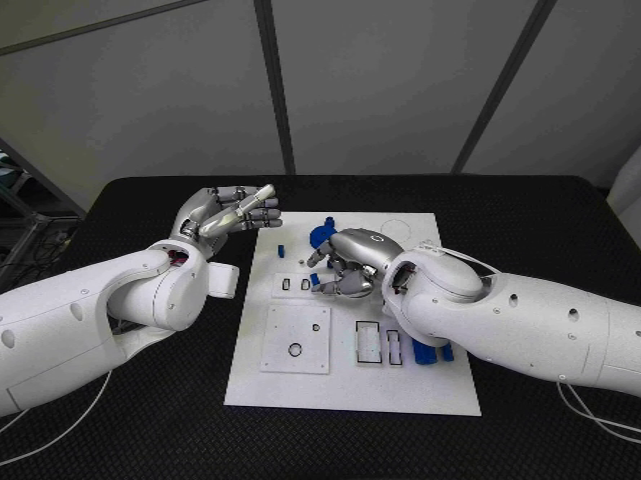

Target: Assemble the parts on the task board

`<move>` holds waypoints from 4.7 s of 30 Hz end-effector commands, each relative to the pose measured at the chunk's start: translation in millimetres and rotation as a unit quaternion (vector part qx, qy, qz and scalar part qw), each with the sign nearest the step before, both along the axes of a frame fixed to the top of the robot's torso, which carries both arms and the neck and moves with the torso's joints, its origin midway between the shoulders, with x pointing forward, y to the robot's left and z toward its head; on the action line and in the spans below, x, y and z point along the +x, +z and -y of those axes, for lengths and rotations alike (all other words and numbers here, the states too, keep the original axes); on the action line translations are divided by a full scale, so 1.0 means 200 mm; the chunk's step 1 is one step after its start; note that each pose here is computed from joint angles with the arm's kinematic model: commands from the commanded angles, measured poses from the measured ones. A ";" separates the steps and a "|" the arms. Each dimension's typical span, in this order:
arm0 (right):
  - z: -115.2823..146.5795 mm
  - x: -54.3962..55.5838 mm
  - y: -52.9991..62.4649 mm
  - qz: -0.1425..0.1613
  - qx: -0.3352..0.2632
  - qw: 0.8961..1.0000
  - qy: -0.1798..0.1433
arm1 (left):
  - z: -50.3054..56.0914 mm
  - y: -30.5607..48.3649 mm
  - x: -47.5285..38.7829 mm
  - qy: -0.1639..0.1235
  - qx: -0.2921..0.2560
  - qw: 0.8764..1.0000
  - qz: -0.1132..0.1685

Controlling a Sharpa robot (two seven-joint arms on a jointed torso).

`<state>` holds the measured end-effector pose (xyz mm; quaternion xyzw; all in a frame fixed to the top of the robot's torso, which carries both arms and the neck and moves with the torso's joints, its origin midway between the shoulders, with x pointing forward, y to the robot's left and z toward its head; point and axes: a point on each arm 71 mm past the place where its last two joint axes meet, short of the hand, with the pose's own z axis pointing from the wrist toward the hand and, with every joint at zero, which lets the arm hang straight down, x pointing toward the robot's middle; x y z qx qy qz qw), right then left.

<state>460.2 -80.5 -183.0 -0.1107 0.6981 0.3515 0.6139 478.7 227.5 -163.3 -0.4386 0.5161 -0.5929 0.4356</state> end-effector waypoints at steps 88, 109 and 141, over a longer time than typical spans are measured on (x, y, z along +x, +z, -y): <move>0.62 0.22 0.25 -0.038 0.234 0.964 -0.120 | 0.38 -0.115 0.145 -0.212 0.568 0.785 -0.132; 0.61 0.23 0.24 -0.044 0.226 0.966 -0.118 | 0.41 -0.112 0.145 -0.213 0.567 0.785 -0.129; 0.59 0.22 0.23 -0.051 0.221 0.967 -0.113 | 0.40 -0.116 0.151 -0.215 0.561 0.788 -0.134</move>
